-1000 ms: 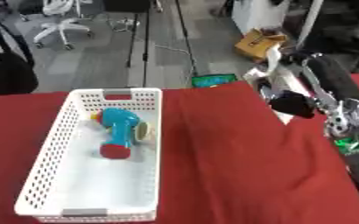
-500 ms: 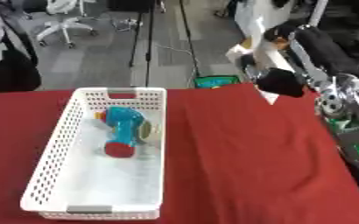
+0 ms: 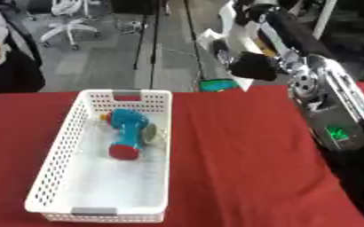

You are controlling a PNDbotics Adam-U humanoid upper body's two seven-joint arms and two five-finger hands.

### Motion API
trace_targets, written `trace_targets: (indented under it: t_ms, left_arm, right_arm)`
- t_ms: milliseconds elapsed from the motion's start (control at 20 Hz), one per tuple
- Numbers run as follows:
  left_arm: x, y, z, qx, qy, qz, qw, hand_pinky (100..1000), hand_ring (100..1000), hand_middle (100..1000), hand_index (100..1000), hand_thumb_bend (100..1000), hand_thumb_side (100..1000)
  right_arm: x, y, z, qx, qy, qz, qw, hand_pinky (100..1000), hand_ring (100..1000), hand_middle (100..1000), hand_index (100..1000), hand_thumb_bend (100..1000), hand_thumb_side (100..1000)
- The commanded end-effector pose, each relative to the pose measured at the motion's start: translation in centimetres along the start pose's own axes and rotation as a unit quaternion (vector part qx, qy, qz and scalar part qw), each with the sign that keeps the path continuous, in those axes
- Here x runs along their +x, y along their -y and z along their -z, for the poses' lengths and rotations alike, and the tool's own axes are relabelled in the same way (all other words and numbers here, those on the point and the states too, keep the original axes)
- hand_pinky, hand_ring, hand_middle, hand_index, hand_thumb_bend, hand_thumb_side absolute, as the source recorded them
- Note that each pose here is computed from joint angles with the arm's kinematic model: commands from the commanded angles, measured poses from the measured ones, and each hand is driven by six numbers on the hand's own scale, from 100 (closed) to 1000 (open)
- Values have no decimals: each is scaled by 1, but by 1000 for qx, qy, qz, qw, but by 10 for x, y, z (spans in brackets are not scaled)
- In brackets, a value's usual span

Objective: Pick up objects on the table and place them in the box.

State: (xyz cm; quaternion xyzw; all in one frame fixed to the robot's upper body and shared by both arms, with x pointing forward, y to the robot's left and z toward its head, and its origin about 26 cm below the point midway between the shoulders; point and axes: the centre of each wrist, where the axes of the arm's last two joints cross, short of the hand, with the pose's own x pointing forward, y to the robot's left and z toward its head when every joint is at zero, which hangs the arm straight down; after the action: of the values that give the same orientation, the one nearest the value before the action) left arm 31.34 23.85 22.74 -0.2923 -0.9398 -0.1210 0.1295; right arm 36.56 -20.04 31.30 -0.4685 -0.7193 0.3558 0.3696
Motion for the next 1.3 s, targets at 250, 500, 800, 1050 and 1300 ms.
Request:
trace_targets:
  t_ms: [250, 500, 800, 1050, 1300]
  left_arm:
    - [3, 2, 6, -4, 12, -4, 1000, 948, 898, 921, 961, 100, 949]
    - [3, 2, 5, 2, 16, -4, 1000, 948, 898, 921, 961, 100, 948]
    - [3, 1, 4, 17, 20, -2, 1000, 947, 898, 921, 961, 100, 949]
    - [2, 3, 5, 30, 24, -4, 999, 945, 898, 921, 960, 100, 950]
    - [0, 4, 6, 42, 31, -8, 999, 944, 899, 922, 960, 100, 951]
  right_arm:
    - [9, -3, 15, 9, 6, -3, 1000, 945, 884, 467, 466, 100, 518]
    - [15, -14, 23, 26, 6, -7, 1000, 944, 882, 487, 464, 100, 522]
    - [24, -33, 31, 52, 7, -7, 999, 943, 882, 495, 463, 100, 525]
    - [26, -52, 32, 75, -1, -3, 997, 944, 881, 496, 462, 100, 523]
    - [31, -70, 29, 96, 2, 4, 995, 944, 880, 496, 461, 100, 528]
